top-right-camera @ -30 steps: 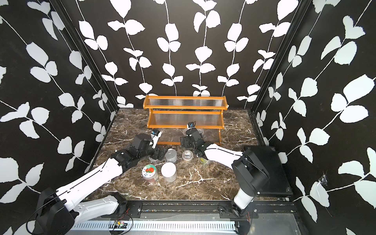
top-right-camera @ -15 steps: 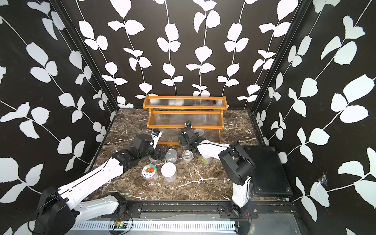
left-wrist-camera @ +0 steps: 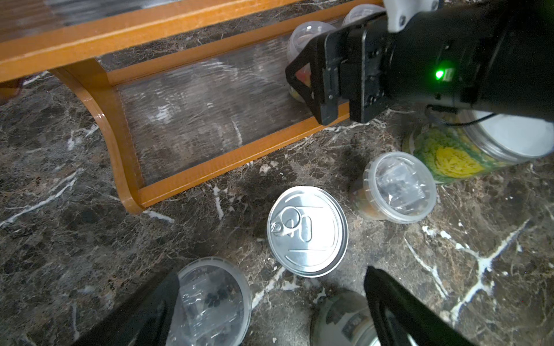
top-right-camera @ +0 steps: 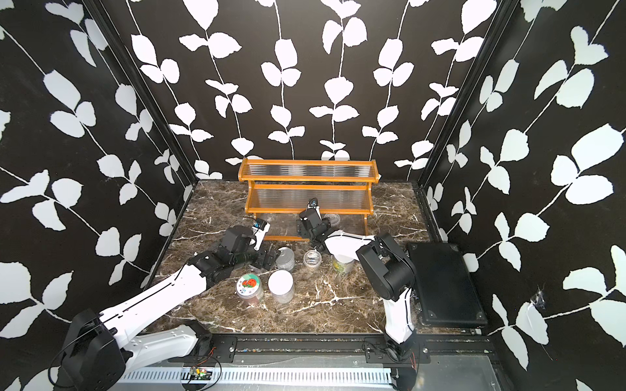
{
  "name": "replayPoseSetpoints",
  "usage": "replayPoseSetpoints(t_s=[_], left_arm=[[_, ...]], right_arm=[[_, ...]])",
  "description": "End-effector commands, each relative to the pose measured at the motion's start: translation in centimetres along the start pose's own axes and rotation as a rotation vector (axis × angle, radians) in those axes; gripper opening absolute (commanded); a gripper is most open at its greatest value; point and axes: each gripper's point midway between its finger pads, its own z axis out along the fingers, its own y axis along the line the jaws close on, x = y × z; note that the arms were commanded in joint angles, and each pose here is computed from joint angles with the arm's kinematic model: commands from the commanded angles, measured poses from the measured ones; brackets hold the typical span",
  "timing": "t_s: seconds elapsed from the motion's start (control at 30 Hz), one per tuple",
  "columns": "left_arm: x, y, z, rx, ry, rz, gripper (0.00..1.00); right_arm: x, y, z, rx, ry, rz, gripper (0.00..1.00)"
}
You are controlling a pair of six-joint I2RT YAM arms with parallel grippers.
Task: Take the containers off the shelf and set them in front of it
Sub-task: 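Pick up a container from the shelf.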
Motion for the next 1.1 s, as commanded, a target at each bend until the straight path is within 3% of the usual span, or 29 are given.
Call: replayPoseSetpoints(t_s=[0.0,0.2,0.47,1.07], left_arm=[[-0.1,0.0,0.0,0.011,-0.015,-0.014,0.99],[-0.1,-0.2,0.1,0.02,-0.013,-0.016,0.99],[0.0,-0.3,0.4,0.027,-0.008,-0.019,0.99],[-0.7,-0.2,0.9,0.02,0.001,0.005,0.99]], right_arm=[[-3.2,0.1,0.5,0.02,-0.091,0.012,0.91],[-3.4,-0.3,1.4,0.038,-0.096,0.012,0.88],[-5.3,0.3,1.2,0.005,-0.151,0.007,0.73],[-3.0,1.1,-2.2,-0.132,-0.111,-0.078,0.62]])
